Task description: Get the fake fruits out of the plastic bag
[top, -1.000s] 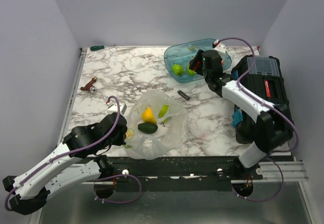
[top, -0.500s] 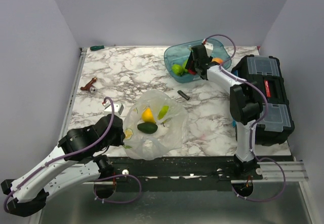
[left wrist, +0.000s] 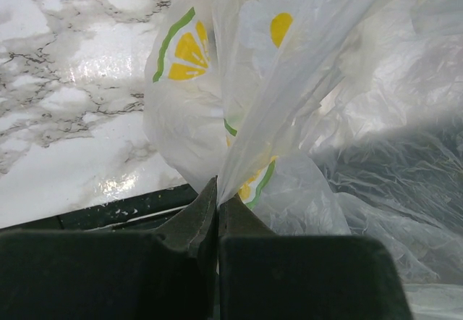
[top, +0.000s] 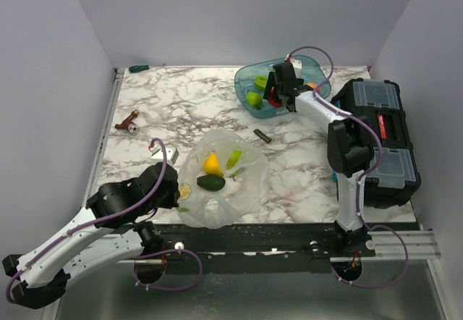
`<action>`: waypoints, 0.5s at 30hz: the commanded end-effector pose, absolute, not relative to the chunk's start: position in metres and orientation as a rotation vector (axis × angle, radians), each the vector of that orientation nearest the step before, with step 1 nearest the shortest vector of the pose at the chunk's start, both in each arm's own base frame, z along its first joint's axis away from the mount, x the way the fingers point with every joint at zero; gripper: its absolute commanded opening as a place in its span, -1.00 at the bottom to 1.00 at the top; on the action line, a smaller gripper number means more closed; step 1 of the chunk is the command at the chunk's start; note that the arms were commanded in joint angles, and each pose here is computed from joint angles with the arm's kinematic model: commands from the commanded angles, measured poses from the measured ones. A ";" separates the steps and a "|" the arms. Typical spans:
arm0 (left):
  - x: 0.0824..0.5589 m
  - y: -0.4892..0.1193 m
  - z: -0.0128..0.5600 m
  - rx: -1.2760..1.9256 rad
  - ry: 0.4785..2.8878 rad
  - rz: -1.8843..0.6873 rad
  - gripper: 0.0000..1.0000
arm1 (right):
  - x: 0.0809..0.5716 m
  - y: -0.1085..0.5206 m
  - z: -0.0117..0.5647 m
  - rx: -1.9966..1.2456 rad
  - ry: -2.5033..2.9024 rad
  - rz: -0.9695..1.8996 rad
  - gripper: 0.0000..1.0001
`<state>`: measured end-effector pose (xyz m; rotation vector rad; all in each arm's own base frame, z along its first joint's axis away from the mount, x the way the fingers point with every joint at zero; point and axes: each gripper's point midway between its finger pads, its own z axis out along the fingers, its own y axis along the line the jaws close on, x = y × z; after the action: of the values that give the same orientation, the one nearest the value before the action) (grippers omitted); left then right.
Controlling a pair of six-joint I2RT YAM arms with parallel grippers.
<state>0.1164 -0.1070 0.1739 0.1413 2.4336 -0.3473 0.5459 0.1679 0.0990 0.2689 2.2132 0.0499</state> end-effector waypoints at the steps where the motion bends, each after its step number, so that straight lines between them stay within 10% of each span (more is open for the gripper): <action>1: 0.116 -0.114 0.170 0.174 2.448 -0.359 -1.00 | 0.541 0.172 0.117 0.192 2.224 0.054 0.72; 15: 0.109 -0.175 0.176 0.408 2.450 -0.648 -1.00 | 0.460 0.197 0.190 0.138 2.186 0.363 0.79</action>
<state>0.1136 -0.1407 0.1691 0.2923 2.4854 -0.4527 0.5032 0.1738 0.1628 0.1877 2.1914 0.1728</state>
